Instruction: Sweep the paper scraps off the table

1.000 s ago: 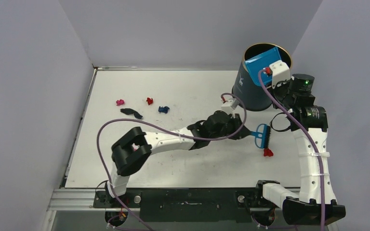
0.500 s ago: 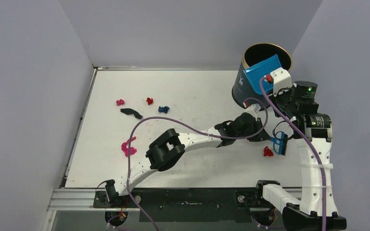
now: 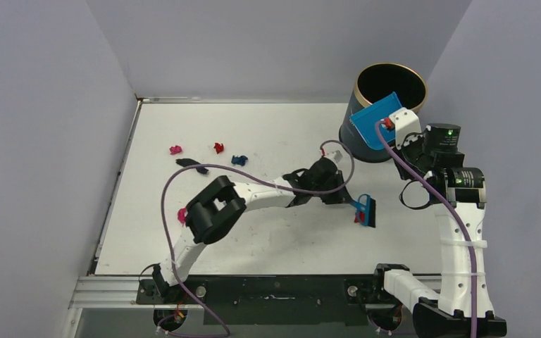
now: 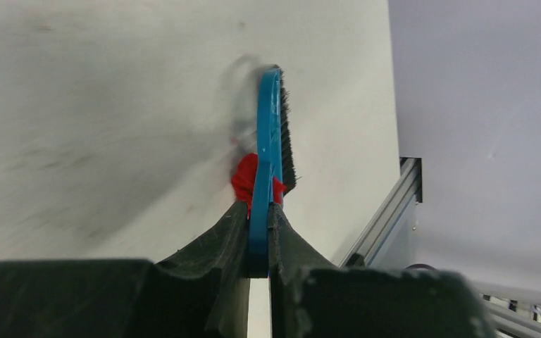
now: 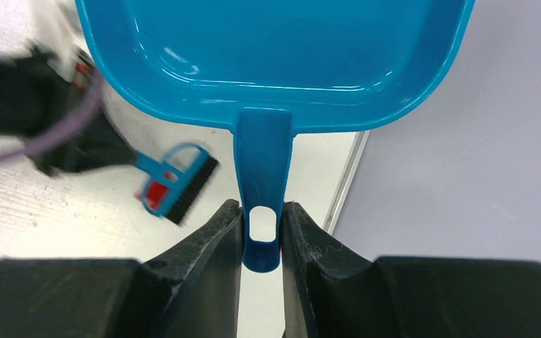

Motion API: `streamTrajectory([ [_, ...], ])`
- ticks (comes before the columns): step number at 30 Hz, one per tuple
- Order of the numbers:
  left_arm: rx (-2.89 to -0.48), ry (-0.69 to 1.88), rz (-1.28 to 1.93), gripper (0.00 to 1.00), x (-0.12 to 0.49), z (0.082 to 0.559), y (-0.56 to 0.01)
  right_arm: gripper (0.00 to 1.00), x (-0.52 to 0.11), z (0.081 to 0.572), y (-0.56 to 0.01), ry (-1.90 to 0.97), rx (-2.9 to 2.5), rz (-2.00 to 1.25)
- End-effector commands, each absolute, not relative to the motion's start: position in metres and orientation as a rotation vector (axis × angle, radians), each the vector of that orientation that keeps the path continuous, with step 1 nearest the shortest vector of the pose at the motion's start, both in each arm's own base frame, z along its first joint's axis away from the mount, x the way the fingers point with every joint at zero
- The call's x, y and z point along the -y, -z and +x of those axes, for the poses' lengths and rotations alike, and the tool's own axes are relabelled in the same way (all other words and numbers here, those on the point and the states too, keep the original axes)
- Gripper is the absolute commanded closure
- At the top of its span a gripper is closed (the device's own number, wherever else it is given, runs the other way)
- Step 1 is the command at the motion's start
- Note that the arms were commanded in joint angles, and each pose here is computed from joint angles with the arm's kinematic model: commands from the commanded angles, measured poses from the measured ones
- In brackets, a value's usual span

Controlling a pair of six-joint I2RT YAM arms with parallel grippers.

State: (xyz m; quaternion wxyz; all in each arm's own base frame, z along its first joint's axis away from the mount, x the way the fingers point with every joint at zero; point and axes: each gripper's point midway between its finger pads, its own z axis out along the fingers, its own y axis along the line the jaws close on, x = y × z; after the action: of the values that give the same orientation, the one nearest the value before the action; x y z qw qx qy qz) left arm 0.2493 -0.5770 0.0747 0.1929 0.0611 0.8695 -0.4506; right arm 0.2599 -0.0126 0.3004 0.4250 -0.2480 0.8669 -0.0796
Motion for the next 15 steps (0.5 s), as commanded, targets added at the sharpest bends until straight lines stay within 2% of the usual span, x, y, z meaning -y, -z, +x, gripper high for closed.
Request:
streamTrajectory([
  [1,-2.416,1.111,0.176,1.00,0.496,0.277,-0.113,0.95,0.011,0.257,-0.305,0.205,-2.139,-0.654],
  [5,-2.505,0.932,0.132,1.00,0.412,0.291,-0.103,0.95,0.010,0.258,-0.297,0.199,-2.149,-0.691],
  [8,-2.486,0.836,0.095,1.00,0.356,0.305,-0.118,0.95,0.007,0.259,-0.289,0.173,-2.159,-0.720],
  [12,-2.413,0.724,0.057,1.00,0.286,0.322,-0.155,0.95,-0.002,0.256,-0.275,0.110,-2.179,-0.782],
  [15,-2.308,0.664,0.115,1.00,0.251,0.328,-0.205,0.95,-0.008,0.248,-0.259,0.056,-2.215,-0.868],
])
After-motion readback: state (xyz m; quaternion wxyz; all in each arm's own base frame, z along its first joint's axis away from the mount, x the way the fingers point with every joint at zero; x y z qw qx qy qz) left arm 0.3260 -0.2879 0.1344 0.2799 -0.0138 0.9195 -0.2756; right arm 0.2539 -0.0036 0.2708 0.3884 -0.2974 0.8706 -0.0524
